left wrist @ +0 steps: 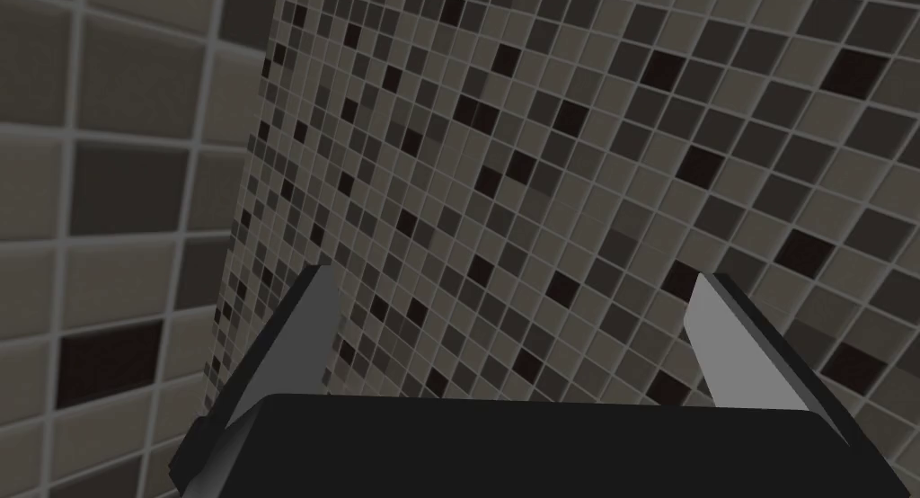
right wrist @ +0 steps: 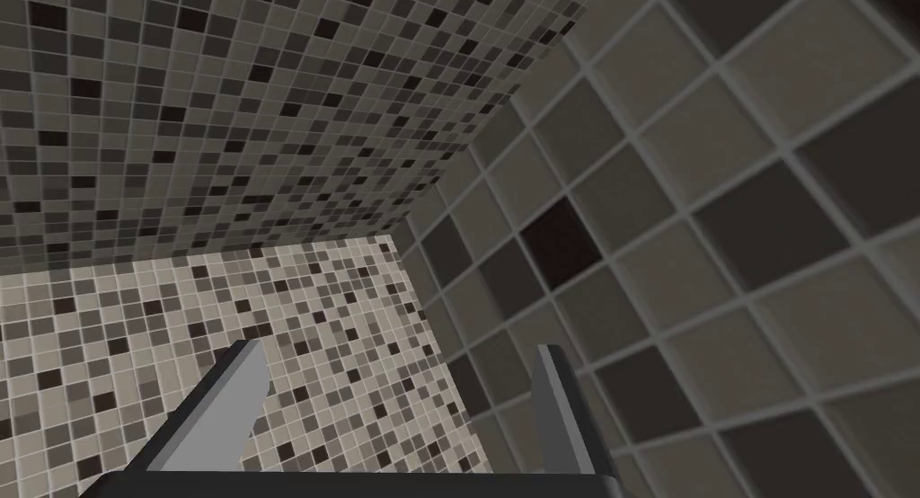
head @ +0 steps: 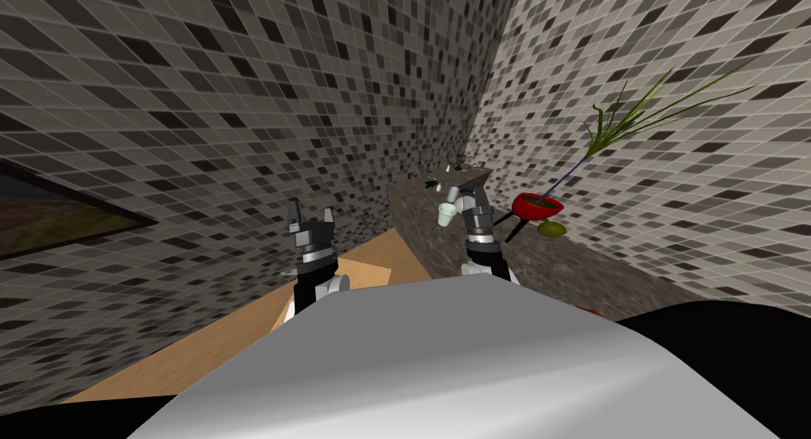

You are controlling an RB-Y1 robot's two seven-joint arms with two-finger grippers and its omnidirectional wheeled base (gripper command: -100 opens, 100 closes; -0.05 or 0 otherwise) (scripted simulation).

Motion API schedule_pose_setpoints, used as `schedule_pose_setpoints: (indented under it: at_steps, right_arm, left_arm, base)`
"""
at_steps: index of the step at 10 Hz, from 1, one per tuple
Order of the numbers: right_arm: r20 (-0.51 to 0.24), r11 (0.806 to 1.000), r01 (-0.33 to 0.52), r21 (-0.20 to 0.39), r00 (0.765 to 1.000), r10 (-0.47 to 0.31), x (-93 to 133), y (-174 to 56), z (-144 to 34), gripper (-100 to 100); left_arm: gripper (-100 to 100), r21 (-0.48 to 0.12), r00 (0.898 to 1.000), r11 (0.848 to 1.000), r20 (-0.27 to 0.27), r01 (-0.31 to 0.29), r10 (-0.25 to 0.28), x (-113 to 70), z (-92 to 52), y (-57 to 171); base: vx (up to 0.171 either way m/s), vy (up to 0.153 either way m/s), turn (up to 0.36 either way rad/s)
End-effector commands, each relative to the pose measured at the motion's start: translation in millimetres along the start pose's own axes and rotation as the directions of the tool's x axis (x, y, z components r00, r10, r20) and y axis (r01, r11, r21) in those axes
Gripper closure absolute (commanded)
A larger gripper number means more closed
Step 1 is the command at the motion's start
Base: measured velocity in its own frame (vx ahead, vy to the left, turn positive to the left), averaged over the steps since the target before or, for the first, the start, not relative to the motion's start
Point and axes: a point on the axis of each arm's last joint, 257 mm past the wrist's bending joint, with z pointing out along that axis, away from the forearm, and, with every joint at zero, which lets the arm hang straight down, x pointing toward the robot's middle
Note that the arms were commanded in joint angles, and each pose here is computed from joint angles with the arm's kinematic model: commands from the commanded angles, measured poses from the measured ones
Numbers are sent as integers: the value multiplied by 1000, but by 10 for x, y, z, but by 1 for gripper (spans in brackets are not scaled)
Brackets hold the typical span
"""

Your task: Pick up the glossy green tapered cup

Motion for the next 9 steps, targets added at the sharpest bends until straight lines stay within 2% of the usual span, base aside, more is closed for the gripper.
schedule_pose_setpoints:
  at_steps: [1, 4, 6, 7, 9]
  right_arm:
    - [-43, 999, 35, 29, 998, -34, 20, -119, -87, -100]
    - [-130, 989, 113, 100, 987, -100, 12, -435, -316, -100]
    - [-197, 969, 182, 167, 969, -148, -51, -736, -558, -100]
    - [-211, 968, 188, 163, 966, -152, -41, -736, -561, -100]
    - [-292, 933, 272, 234, 935, -199, -172, -1071, -871, -100]
  left_arm:
    - [0, 0, 1000, 1000, 0, 0, 0, 0, 0, 0]
    - [0, 0, 1000, 1000, 0, 0, 0, 0, 0, 0]
    - [0, 0, 1000, 1000, 0, 0, 0, 0, 0, 0]
    - [0, 0, 1000, 1000, 0, 0, 0, 0, 0, 0]
    - [0, 0, 1000, 1000, 0, 0, 0, 0, 0, 0]
  base:
    - [10, 29, 25]
    - [38, 65, 1]
    - [44, 90, -16]
    - [25, 61, -12]
    - [37, 72, -24]
